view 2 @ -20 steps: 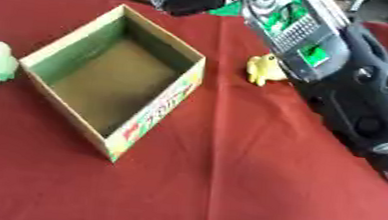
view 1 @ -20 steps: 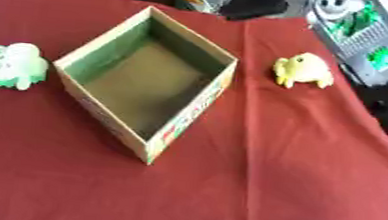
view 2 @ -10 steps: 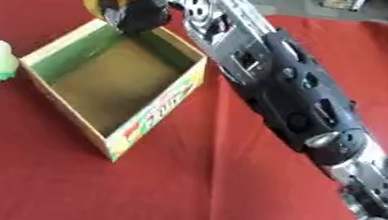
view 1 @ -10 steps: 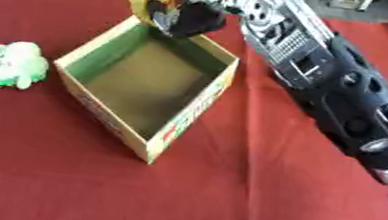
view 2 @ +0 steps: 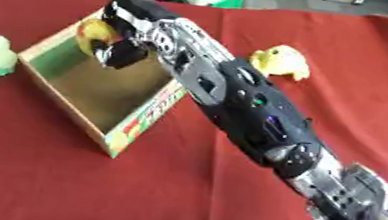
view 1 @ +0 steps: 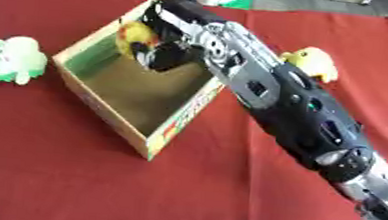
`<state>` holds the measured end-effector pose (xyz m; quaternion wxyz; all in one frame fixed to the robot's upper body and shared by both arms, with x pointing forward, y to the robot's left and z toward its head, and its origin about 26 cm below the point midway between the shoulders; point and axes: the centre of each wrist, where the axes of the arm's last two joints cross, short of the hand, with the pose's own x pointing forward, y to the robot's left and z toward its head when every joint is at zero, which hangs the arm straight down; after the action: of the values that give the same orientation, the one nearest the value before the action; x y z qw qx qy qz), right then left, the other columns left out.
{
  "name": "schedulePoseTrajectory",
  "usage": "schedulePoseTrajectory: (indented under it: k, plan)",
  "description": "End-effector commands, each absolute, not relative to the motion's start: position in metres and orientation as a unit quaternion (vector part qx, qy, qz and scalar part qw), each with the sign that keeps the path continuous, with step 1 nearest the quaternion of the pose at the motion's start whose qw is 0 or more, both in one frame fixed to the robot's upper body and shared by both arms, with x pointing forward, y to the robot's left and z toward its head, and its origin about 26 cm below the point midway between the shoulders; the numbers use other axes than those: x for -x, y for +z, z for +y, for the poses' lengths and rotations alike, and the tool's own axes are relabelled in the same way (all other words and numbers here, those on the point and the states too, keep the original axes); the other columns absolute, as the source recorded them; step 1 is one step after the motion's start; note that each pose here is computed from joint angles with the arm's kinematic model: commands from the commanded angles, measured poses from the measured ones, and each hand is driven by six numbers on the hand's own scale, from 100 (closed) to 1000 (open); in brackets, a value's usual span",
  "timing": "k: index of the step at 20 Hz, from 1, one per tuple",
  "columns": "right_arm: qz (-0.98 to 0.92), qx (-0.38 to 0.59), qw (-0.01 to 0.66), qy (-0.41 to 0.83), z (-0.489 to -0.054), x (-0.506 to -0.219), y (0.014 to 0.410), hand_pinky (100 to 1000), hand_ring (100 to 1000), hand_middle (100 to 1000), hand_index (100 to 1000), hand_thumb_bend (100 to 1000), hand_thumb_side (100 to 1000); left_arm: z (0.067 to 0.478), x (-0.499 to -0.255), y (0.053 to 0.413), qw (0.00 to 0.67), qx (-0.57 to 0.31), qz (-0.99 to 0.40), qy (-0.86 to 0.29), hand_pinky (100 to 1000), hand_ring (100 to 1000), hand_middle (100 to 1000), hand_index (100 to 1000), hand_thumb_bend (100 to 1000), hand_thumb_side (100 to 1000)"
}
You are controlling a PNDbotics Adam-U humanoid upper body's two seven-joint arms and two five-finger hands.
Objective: Pick up objects on the table and place them in the box.
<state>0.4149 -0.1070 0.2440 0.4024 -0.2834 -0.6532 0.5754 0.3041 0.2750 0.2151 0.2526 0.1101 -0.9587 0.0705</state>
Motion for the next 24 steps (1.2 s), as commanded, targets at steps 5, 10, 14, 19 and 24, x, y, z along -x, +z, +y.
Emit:
schedulePoseTrajectory:
  k: [5,10,14,19,24]
  plan:
    - [-0.619,0.319,0.384,0.607,-0.101,-0.427,0.23,687,671,538,596,100,330,0.274,-0.302,0.224,0.238,-0.107,-0.963,0.063,557,606,594,764,100,819]
    - [-0.595,0.323,0.374,0.634,-0.099,-0.431,0.219,714,748,671,756,100,407,0.274,-0.302,0.223,0.24,-0.105,-0.963,0.063,557,607,594,763,100,820]
    - [-0.578,0.307,0.372,0.658,-0.099,-0.433,0.22,774,816,799,902,100,501,0.273,-0.302,0.223,0.241,-0.104,-0.963,0.064,557,608,594,763,100,821]
    - [-0.562,0.294,0.381,0.673,-0.101,-0.436,0.22,802,854,855,964,357,559,0.272,-0.302,0.222,0.243,-0.102,-0.963,0.065,557,608,594,763,100,821]
    - [-0.581,0.288,0.389,0.654,-0.107,-0.433,0.24,840,896,898,1000,738,631,0.273,-0.302,0.222,0.244,-0.102,-0.962,0.065,557,609,594,763,100,821]
